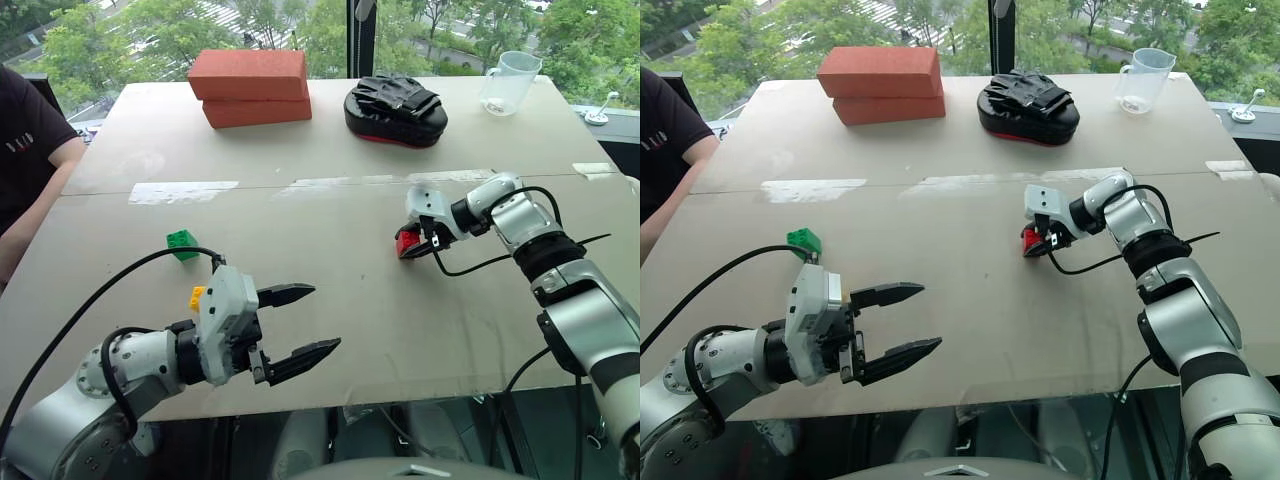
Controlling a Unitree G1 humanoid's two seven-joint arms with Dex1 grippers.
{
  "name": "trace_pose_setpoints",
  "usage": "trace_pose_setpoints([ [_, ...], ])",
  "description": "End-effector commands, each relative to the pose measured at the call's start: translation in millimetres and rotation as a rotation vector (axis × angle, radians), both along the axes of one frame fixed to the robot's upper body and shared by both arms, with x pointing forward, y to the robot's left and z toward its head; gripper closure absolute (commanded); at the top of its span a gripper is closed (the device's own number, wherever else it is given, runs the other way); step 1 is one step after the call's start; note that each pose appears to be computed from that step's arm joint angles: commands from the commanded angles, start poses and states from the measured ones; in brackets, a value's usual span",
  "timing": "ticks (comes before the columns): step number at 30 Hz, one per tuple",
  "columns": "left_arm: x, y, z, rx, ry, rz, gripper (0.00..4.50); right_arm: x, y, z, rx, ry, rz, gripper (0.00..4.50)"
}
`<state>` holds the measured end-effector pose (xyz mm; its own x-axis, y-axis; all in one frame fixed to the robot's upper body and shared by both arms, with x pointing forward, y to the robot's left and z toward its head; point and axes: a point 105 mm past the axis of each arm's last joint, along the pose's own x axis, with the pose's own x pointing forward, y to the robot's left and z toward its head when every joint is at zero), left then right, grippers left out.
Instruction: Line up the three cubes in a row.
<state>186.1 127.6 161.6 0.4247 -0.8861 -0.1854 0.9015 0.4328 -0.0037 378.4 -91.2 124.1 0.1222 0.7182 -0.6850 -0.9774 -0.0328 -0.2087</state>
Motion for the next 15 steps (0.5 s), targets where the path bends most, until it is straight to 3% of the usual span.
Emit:
trace_pose_setpoints([
  [1, -5.2, -3.8, 9.3, 0.000, -0.046, -0.030, 0.00, 1.8, -0.2, 7.5, -0.007, -0.021, 0.010, 2.62],
  [5, -5.9, -3.6, 8.5, -0.002, -0.039, -0.031, 0.00, -1.1, 0.8, 8.2, 0.000, -0.020, 0.028, 0.80],
  [6, -6.0, -2.6, 7.8, -0.001, -0.036, -0.029, 0.00, -1.2, 1.3, 10.4, 0.009, -0.028, 0.029, 0.11],
  [13, -1.5, 13.0, 3.1, -0.006, -0.019, 0.059, 0.00, -9.3, 0.3, 29.0, 0.091, -0.063, 0.050, 0.04],
  [15, 11.5, 32.1, 5.0, -0.043, -0.029, 0.202, 0.00, -15.5, 0.6, 40.7, 0.152, -0.098, 0.068, 0.04],
])
